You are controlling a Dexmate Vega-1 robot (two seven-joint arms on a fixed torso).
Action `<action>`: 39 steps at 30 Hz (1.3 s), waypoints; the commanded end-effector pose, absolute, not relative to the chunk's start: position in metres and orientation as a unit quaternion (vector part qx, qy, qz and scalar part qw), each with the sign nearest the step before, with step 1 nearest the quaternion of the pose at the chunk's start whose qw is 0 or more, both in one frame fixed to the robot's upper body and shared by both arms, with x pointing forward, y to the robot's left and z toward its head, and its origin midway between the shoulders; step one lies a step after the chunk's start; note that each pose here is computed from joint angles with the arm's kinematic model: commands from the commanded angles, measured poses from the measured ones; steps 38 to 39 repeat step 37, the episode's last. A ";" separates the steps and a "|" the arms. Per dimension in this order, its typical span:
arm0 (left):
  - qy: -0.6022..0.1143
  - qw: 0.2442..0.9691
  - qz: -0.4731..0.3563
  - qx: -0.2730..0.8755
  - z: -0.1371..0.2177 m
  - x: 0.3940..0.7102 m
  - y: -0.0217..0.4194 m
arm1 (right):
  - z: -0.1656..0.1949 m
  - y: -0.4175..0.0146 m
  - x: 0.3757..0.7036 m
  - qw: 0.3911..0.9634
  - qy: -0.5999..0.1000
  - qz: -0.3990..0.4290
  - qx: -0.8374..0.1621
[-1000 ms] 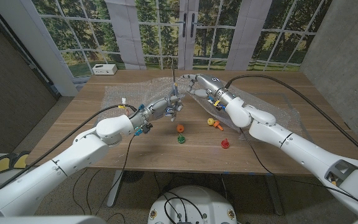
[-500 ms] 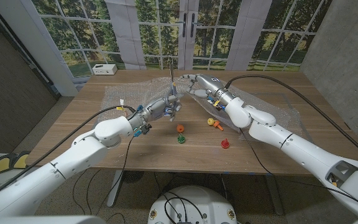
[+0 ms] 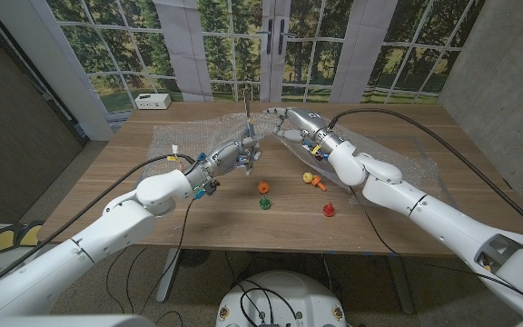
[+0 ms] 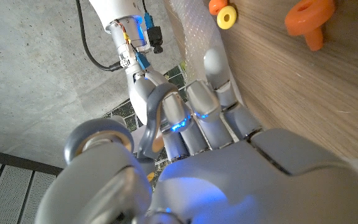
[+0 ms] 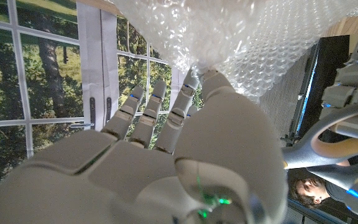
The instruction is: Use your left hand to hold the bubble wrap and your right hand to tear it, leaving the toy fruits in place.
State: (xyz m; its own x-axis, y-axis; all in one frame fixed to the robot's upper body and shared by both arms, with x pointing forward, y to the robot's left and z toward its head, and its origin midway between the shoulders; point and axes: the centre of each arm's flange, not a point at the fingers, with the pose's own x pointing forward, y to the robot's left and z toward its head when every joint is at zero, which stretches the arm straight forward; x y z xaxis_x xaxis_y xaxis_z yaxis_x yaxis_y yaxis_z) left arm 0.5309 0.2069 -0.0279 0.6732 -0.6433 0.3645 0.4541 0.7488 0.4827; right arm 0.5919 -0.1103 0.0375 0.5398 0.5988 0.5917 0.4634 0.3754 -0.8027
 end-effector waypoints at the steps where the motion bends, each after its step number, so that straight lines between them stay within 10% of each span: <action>1: -0.279 0.895 -0.303 0.171 -0.021 0.534 0.211 | 0.040 -0.106 0.595 0.677 -0.474 0.047 -0.561; 39: -0.273 0.895 -0.302 0.182 -0.026 0.533 0.212 | 0.038 -0.107 0.599 0.681 -0.479 0.053 -0.552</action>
